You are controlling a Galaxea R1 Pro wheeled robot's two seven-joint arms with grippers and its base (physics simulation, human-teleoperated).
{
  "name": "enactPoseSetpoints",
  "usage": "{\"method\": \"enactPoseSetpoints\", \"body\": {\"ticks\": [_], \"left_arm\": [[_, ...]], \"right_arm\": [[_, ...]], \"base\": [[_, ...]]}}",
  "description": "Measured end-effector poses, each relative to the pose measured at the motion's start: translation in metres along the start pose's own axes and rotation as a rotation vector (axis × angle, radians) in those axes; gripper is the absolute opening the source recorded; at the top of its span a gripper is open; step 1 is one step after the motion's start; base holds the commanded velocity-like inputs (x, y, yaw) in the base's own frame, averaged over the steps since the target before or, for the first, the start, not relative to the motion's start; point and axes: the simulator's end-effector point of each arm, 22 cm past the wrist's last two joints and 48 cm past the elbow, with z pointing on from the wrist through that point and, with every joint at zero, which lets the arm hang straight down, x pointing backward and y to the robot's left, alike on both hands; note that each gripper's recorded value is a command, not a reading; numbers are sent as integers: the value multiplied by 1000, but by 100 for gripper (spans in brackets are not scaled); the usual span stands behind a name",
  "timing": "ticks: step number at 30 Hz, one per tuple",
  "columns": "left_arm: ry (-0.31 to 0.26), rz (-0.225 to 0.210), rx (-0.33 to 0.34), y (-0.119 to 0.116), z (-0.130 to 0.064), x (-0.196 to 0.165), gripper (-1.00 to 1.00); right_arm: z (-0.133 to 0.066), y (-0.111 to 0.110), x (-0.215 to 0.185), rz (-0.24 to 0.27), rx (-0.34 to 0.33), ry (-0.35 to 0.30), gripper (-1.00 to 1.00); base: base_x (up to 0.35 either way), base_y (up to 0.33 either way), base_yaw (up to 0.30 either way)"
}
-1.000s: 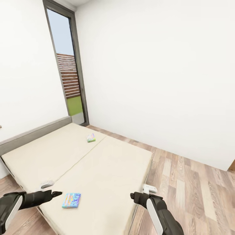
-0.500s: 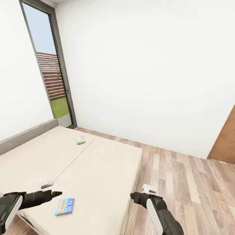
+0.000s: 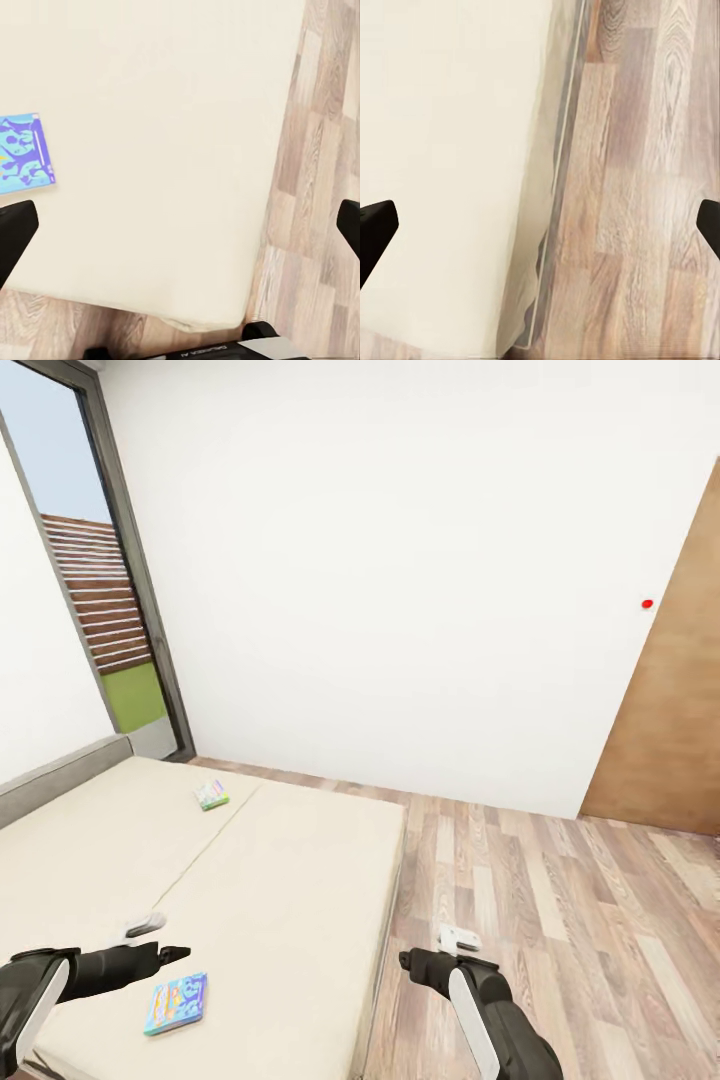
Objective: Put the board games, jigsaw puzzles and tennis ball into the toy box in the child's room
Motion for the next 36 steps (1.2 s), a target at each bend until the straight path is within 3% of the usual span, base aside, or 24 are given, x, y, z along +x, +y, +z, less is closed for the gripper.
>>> {"method": "enactPoseSetpoints", "body": {"ticks": [15,36], "left_arm": [[0,0,0,0,0,0,100],[0,1,0,0,0,0,100]], "right_arm": [[0,0,-5,4,0,-22,100],[0,0,-5,4,0,-24,100]], "base": [[-29,80,-102],[-1,268,-266]]}}
